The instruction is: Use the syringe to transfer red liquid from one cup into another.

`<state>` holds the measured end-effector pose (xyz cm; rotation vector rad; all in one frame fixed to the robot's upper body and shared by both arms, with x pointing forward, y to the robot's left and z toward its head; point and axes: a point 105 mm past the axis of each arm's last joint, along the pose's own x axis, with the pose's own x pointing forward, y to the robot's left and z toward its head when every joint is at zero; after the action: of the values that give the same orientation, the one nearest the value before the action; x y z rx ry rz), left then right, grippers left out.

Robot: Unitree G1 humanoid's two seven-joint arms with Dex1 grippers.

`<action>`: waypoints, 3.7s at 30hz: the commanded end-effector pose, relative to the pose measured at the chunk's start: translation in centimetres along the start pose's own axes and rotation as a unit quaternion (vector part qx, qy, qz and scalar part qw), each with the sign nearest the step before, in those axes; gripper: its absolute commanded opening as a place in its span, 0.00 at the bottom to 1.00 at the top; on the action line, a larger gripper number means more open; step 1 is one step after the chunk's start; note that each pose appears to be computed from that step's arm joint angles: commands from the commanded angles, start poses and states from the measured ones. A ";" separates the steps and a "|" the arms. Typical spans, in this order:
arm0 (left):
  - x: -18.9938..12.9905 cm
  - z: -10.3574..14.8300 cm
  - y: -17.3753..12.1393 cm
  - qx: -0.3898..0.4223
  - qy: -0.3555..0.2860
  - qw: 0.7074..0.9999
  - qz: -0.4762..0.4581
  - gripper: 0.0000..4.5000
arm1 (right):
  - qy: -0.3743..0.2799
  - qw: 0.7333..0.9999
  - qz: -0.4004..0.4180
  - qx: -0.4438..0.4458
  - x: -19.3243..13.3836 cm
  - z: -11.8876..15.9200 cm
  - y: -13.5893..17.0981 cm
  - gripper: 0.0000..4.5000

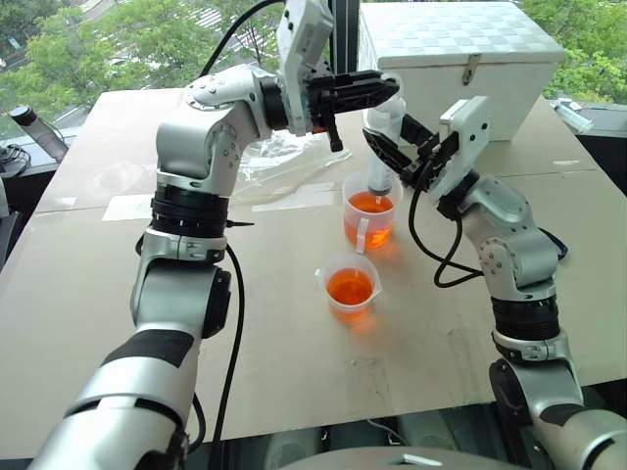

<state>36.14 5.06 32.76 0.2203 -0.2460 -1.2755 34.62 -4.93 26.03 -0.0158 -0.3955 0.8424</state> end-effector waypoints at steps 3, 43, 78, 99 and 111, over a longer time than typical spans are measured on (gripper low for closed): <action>-0.5 1.9 0.1 0.040 -0.014 0.999 0.010 0.00 | 0.001 1.000 0.018 0.011 0.4 -0.8 1.0 0.35; 0.3 1.5 0.1 0.052 -0.021 0.998 0.018 0.00 | 0.050 0.998 0.006 0.027 0.6 -3.4 1.0 0.35; 0.4 2.7 -0.1 0.033 -0.047 0.998 0.016 0.00 | 0.045 0.998 0.010 0.031 1.0 -3.2 1.2 0.35; -1.9 2.5 -0.8 0.045 -0.035 0.998 0.000 0.64 | 0.028 0.999 -0.002 0.019 0.9 -1.8 0.3 0.35; -4.8 4.9 0.8 0.008 -0.091 0.994 0.057 0.64 | -0.009 0.999 -0.019 0.024 0.3 1.2 -0.6 0.35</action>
<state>34.81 8.74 36.25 0.0935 -0.3699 -1.2053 35.93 -5.13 23.81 0.0385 -0.2694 0.8033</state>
